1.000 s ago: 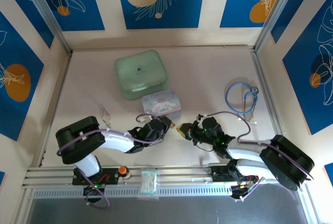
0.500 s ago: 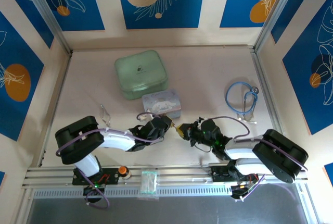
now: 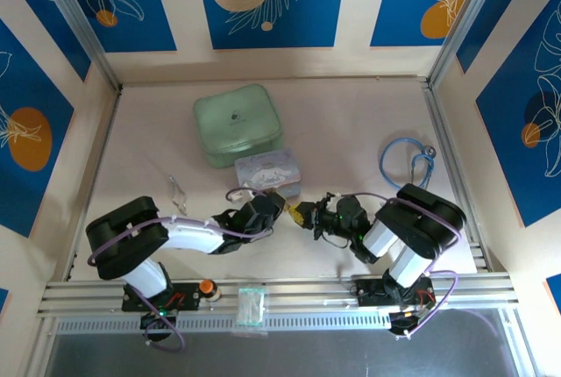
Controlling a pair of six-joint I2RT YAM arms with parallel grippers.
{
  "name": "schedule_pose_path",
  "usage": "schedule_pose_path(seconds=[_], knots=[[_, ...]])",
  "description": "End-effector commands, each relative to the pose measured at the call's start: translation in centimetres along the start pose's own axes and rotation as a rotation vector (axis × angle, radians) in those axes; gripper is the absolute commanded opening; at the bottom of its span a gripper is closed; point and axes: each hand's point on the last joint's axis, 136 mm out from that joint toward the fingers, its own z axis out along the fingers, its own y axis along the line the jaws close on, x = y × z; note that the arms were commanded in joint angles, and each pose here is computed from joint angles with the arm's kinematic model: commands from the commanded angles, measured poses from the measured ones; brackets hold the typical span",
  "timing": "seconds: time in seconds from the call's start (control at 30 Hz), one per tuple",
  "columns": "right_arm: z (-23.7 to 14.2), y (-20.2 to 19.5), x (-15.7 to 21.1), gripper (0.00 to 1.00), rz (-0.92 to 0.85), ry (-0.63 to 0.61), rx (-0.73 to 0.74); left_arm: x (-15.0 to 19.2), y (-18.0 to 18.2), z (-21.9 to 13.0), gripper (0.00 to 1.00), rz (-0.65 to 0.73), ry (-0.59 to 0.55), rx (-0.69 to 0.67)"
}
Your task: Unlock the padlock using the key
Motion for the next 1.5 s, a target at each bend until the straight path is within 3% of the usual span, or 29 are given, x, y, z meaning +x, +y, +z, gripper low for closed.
schedule_pose_path(seconds=[0.0,0.43,0.57,0.77,1.13,1.43,1.47], knots=[[1.0,1.7,0.6,0.0,-0.055,0.065,-0.049,3.6,-7.7,-2.5,0.0,-0.084,0.185,0.26],[2.5,1.2,0.7,0.0,-0.073,0.076,-0.021,5.5,-7.7,-2.1,0.0,-0.048,0.284,0.235],[2.2,0.8,0.5,0.2,-0.076,0.064,0.009,5.5,-7.2,-1.8,0.0,-0.053,0.283,0.225],[0.8,-0.9,0.0,0.22,-0.08,0.013,0.074,3.9,-5.9,-1.7,0.0,-0.011,0.214,0.168],[-1.8,-1.8,0.7,0.02,-0.161,-0.056,0.177,1.3,-4.3,-1.4,0.0,0.011,0.132,0.107],[-2.4,0.9,1.0,0.0,-0.261,-0.102,0.18,2.9,-6.2,-1.8,0.0,0.008,0.205,0.149],[-2.1,1.0,1.2,0.04,-0.264,-0.091,0.179,3.0,-6.3,-1.9,0.0,0.006,0.21,0.153]])
